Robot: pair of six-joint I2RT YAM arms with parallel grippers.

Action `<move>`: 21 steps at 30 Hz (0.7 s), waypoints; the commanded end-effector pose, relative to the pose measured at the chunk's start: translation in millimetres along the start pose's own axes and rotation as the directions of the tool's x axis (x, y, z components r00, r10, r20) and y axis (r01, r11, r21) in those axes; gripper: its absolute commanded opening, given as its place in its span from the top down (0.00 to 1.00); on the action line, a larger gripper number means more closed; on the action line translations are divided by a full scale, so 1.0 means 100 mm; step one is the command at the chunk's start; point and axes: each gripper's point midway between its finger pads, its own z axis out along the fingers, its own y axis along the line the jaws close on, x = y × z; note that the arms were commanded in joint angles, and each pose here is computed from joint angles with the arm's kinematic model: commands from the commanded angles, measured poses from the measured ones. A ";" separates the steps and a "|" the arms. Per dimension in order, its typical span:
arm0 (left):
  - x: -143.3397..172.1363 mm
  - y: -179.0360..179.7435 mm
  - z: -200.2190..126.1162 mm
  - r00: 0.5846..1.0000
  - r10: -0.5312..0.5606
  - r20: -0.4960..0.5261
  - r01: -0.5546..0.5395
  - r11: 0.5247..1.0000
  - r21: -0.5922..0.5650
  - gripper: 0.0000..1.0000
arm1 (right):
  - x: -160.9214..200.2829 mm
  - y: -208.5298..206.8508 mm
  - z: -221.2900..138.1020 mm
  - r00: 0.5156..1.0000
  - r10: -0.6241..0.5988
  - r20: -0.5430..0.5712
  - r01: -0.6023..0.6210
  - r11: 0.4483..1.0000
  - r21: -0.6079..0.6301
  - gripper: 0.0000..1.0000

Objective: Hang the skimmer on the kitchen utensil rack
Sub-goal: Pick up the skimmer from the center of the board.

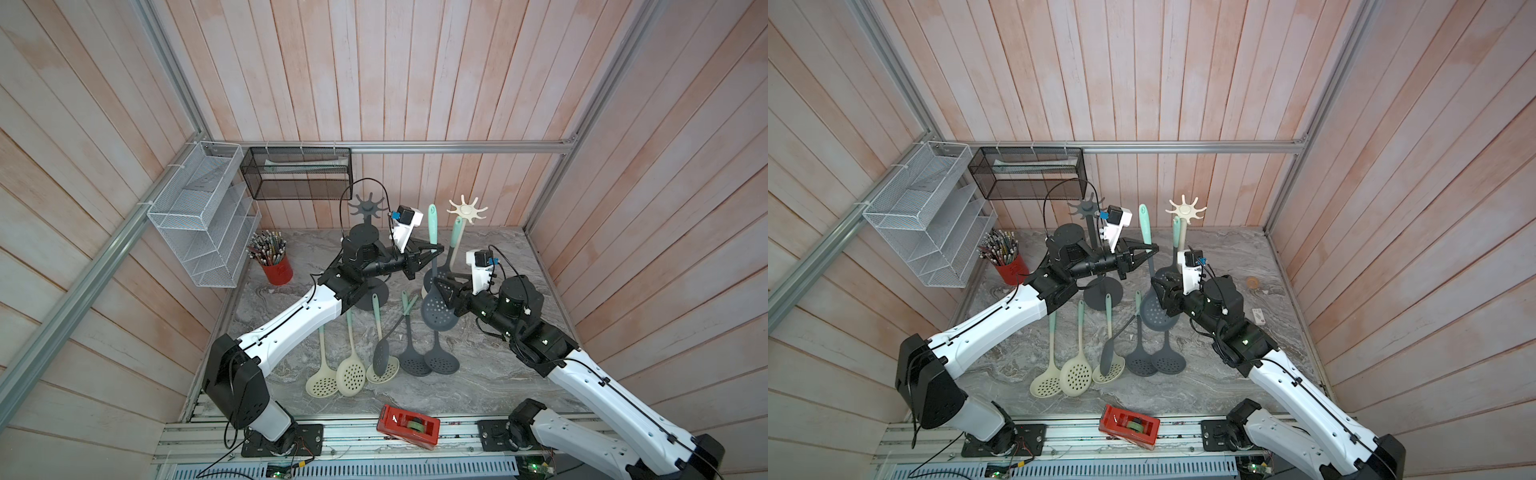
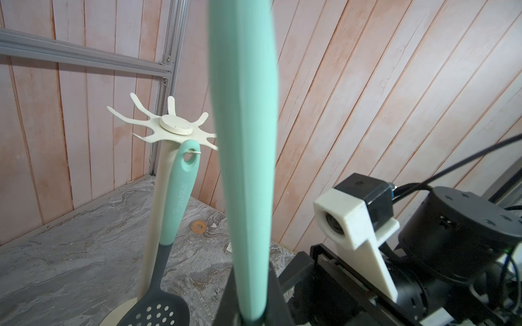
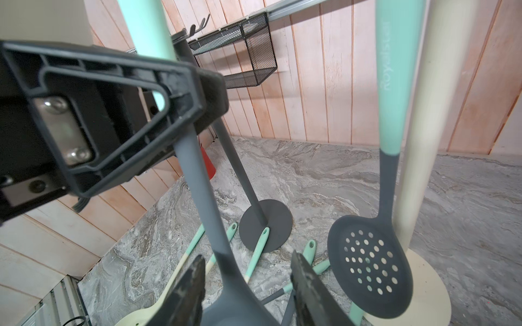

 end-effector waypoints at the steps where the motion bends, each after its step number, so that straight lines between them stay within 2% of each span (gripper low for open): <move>1: -0.01 0.02 0.06 1.000 -0.015 0.010 0.015 1.000 -0.018 1.00 | -0.20 0.10 -0.02 0.999 0.003 0.048 -0.001 1.000 -0.027 0.49; 9: 0.04 0.14 0.16 0.997 -0.082 0.013 0.083 0.995 -0.050 1.00 | -0.21 0.06 0.05 0.999 0.003 0.048 -0.003 1.000 -0.004 0.50; 13: 0.05 0.17 0.18 0.995 -0.100 0.017 0.100 0.993 -0.061 1.00 | -0.15 -0.01 0.13 1.000 0.000 0.018 -0.001 0.999 0.036 0.52; 17: 0.03 0.17 0.17 0.995 -0.102 0.024 0.103 0.992 -0.066 1.00 | -0.12 -0.05 0.17 1.000 -0.004 0.006 0.004 0.999 0.053 0.59; 21: 0.03 0.16 0.17 0.994 -0.109 0.025 0.110 0.992 -0.058 1.00 | -0.09 -0.09 0.21 1.000 -0.005 -0.007 0.005 0.998 0.070 0.60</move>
